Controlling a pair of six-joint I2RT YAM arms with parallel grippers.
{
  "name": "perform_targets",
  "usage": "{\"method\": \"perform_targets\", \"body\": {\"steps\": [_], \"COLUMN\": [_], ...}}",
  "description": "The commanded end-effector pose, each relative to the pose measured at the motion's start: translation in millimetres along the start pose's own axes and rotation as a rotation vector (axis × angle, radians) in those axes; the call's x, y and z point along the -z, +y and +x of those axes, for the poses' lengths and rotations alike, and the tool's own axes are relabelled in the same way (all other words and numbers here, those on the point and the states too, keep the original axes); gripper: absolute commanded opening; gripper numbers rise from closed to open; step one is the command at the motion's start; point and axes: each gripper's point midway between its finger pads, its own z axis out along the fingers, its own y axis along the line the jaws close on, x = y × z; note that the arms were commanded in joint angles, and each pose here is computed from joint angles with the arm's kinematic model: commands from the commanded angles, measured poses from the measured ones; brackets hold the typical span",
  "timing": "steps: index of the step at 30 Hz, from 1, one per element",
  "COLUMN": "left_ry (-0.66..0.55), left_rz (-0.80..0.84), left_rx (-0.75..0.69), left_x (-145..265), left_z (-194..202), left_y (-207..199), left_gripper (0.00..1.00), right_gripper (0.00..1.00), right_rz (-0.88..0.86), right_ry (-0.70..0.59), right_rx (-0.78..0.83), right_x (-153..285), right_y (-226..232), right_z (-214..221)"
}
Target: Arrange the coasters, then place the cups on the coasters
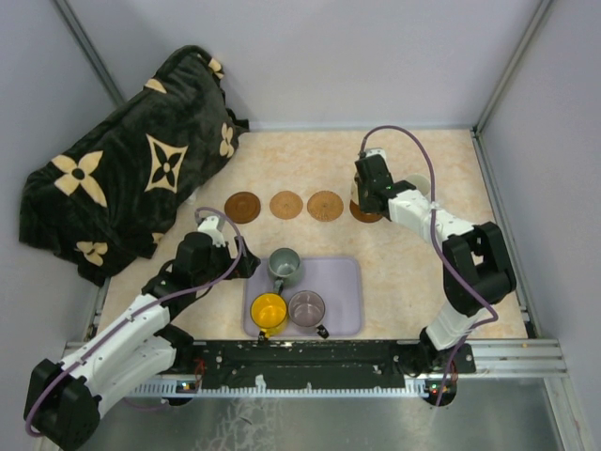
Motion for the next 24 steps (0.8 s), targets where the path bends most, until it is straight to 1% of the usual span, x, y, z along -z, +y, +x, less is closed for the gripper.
{"method": "perform_targets", "body": {"steps": [1,18,24], "left_ry": [-0.026,-0.019,-0.019], "left_rz": [0.029,0.026,0.025], "left_rx": [-0.012,-0.012,-0.013], "left_x": [-0.5,-1.2,-1.2], "left_z": [-7.3,-4.0,-4.0], "left_y": [-7.4,-5.7,-5.5], "left_gripper": [1.0,1.0,1.0], "right_gripper": [0.0,0.0,0.0], "right_rz": [0.007,0.035,0.042], "right_ry": [-0.131,-0.075,-0.073], "right_rx": [-0.04,-0.063,-0.064], "right_x": [7.2,-2.9,-4.8], "right_y": [-4.3,-12.6,-14.4], "right_z": [-39.5,-21.6,-20.2]}}
